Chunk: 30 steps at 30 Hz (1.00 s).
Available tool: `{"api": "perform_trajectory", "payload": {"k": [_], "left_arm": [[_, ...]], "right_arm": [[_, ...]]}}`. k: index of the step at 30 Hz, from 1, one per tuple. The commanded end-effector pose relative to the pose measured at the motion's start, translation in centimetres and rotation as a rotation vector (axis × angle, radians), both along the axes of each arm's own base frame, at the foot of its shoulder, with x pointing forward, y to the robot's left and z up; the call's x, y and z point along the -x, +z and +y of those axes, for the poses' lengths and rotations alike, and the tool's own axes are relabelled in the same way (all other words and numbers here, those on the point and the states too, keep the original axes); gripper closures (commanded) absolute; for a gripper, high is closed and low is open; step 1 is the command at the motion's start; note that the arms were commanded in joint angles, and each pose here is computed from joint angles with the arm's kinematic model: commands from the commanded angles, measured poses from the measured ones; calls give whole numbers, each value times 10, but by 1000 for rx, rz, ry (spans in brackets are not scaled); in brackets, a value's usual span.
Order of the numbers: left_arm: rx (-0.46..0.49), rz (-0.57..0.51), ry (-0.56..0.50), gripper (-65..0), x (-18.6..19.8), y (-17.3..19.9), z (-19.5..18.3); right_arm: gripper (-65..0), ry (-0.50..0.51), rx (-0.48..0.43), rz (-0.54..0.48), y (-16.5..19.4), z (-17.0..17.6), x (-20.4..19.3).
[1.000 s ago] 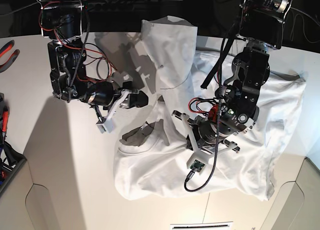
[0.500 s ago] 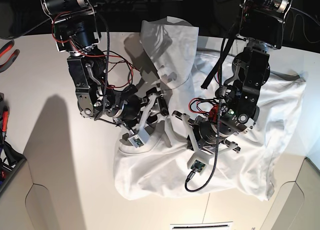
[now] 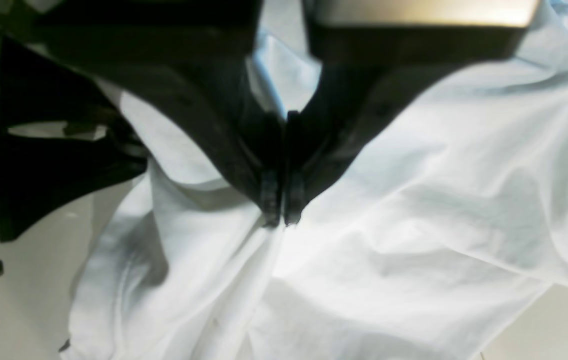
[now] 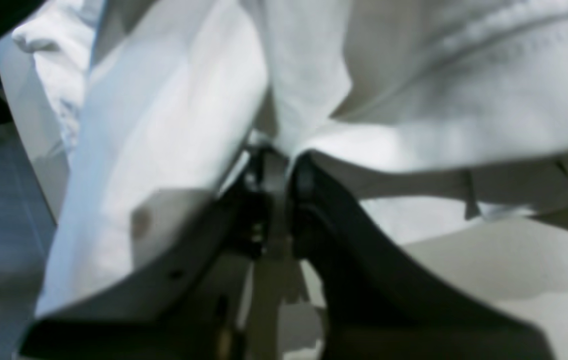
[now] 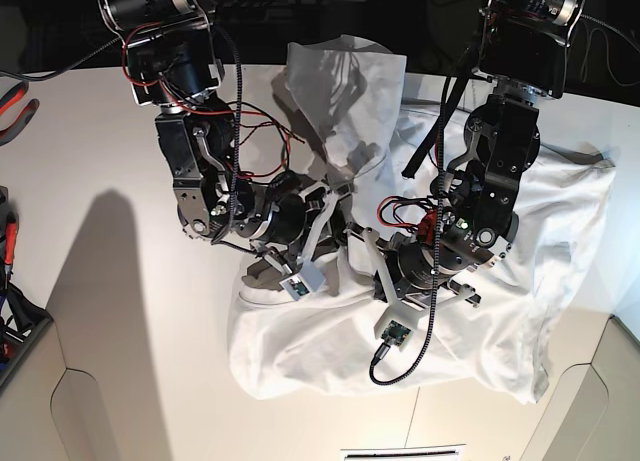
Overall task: Layout the t-shirt on the table in an organized manner, then fold the t-shirt properly
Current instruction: 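Bring the right gripper beside the left gripper and pinch the shirt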
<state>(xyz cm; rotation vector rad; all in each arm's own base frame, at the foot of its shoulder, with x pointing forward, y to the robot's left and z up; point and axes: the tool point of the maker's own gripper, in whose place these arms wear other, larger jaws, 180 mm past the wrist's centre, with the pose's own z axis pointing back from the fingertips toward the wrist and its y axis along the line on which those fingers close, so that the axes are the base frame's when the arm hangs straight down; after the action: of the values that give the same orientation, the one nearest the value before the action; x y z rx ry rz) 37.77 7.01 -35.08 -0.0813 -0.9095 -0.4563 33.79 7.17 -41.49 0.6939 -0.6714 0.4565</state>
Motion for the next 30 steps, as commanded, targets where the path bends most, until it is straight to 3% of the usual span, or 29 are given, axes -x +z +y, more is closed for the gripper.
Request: {"api": "perform_trajectory", "payload": {"k": [1, 12, 19, 20, 22, 24, 30], "left_arm": [[14, -59, 0, 0, -11, 18, -1], [-90, -75, 14, 0, -13, 16, 21], [-125, -76, 27, 0, -14, 15, 37], [-129, -76, 32, -15, -14, 15, 39], [-134, -78, 37, -153, -14, 15, 42], [-134, -78, 37, -250, -14, 15, 42], [-167, -95, 40, -267, -17, 18, 49]], "right_arm": [[0, -10, -42, -50, 19, 6, -14], [0, 26, 68, -40, 10, -4, -10], [0, 43, 139, -110, 38, -22, -19], [0, 43, 151, -127, 43, -25, -21], [0, 49, 181, -154, 54, -33, -23], [0, 56, 219, -172, 63, -41, -24], [0, 73, 329, -177, 72, -67, -21]]}}
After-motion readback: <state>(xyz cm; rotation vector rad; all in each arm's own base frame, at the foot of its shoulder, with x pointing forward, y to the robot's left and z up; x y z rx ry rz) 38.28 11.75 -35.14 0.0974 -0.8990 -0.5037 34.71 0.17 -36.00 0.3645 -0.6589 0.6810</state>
